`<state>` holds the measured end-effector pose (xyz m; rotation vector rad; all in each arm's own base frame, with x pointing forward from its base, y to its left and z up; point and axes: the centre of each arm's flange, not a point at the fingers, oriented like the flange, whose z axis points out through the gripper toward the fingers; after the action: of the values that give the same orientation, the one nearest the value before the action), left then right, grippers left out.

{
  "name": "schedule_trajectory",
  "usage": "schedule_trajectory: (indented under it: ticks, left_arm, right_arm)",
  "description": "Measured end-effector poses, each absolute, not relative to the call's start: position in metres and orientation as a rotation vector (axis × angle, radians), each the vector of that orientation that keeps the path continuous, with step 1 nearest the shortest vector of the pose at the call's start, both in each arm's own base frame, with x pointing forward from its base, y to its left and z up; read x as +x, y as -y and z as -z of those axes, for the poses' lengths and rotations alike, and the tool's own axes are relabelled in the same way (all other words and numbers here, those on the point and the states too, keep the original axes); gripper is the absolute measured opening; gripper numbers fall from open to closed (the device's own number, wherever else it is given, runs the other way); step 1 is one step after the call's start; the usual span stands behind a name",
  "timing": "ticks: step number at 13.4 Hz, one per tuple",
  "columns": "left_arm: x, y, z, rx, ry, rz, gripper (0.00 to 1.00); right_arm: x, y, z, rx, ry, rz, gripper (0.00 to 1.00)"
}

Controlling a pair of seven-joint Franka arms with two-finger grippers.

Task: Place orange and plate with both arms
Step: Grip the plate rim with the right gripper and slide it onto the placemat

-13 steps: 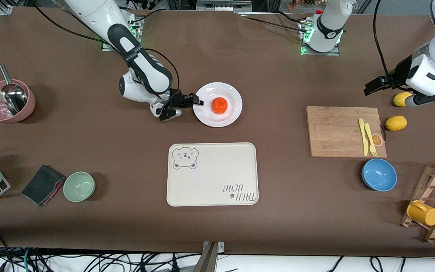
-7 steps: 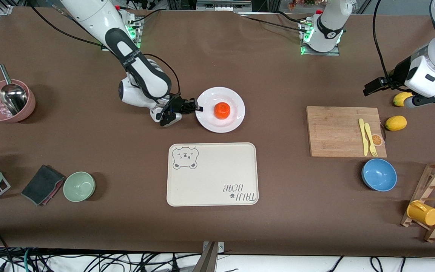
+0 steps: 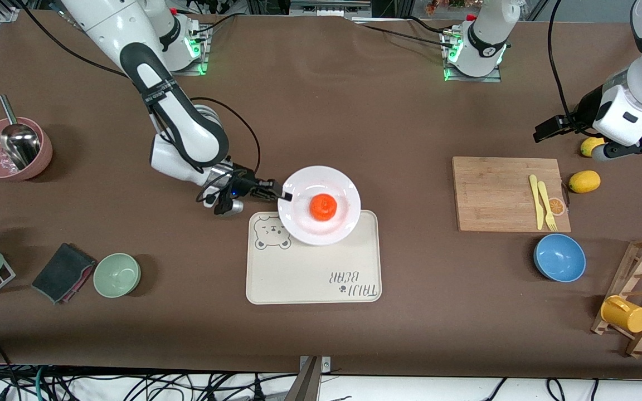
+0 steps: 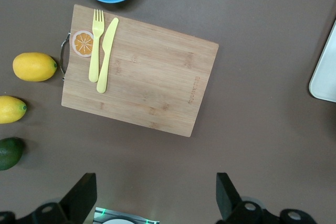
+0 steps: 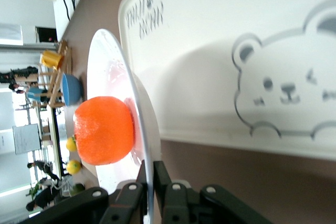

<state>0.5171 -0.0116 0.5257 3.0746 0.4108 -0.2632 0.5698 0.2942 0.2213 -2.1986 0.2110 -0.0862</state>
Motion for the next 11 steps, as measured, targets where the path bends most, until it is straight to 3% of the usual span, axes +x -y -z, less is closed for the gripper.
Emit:
schedule_trajectory:
  ticks: [2, 6, 10, 11]
  left_arm:
    - [0.517, 0.012, -0.526, 3.075, -0.41, 0.263, 1.0]
    - [0.517, 0.012, -0.526, 3.075, -0.409, 0.262, 1.0]
    - [0.517, 0.013, -0.526, 3.075, -0.408, 0.263, 1.0]
    - [0.517, 0.013, -0.526, 3.075, -0.408, 0.264, 1.0]
  right_arm:
    - [0.609, -0.286, -0.224, -2.204, -0.259, 0.109, 0.07]
    - [0.663, -0.286, -0.164, -2.176, -0.325, 0.12, 0.07]
    - [0.672, -0.292, -0.138, -2.173, -0.339, 0.126, 0.07]
    - [0.673, -0.291, -0.137, -2.179, -0.335, 0.129, 0.14]
